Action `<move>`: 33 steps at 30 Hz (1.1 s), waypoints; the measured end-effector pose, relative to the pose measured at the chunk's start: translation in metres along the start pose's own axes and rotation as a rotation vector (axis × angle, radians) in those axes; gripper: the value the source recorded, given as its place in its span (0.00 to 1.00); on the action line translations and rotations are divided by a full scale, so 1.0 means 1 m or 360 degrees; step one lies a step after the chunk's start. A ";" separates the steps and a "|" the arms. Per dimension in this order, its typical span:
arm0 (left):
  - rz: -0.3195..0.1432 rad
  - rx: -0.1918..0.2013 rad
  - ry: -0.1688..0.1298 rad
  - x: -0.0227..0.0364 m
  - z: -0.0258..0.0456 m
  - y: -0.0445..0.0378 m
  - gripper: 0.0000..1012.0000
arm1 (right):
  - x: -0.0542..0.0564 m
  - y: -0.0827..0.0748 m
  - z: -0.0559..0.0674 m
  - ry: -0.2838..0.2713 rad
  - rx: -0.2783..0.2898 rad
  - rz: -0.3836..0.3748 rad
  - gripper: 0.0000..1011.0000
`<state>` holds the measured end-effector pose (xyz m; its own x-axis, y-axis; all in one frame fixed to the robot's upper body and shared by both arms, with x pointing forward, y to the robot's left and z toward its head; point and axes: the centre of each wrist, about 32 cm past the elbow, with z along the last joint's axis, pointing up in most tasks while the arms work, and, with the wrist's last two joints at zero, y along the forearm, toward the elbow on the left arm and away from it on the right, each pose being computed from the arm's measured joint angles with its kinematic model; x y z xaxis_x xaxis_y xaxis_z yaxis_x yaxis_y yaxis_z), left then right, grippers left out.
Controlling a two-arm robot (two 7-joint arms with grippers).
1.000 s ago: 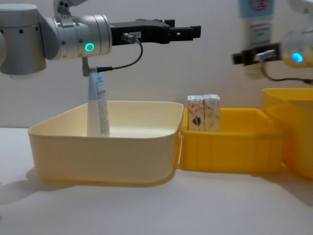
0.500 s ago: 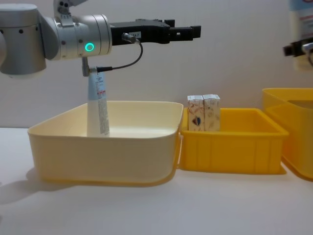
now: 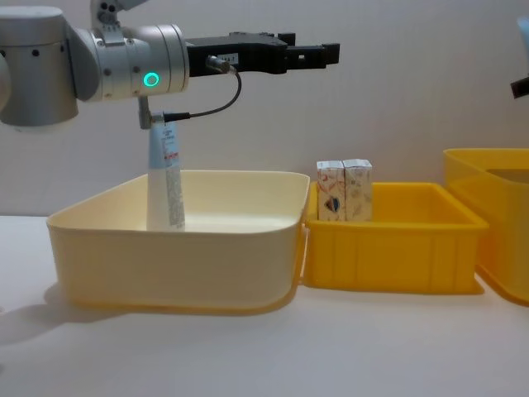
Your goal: Bimanual collaborative sorting of washing and personal care products
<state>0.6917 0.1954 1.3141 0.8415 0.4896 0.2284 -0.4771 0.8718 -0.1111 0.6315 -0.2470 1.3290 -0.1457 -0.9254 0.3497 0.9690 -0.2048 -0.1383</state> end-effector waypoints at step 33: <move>0.0000 0.0000 0.0000 0.0000 0.0000 0.0000 0.99 | 0.007 0.009 0.003 -0.0076 -0.0144 0.0010 0.99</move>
<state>0.6917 0.1955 1.3141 0.8415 0.4897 0.2284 -0.4771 0.8718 -0.1112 0.6399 -0.2547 1.3332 -0.1283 -0.9110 0.3920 0.9475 -0.2293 -0.2228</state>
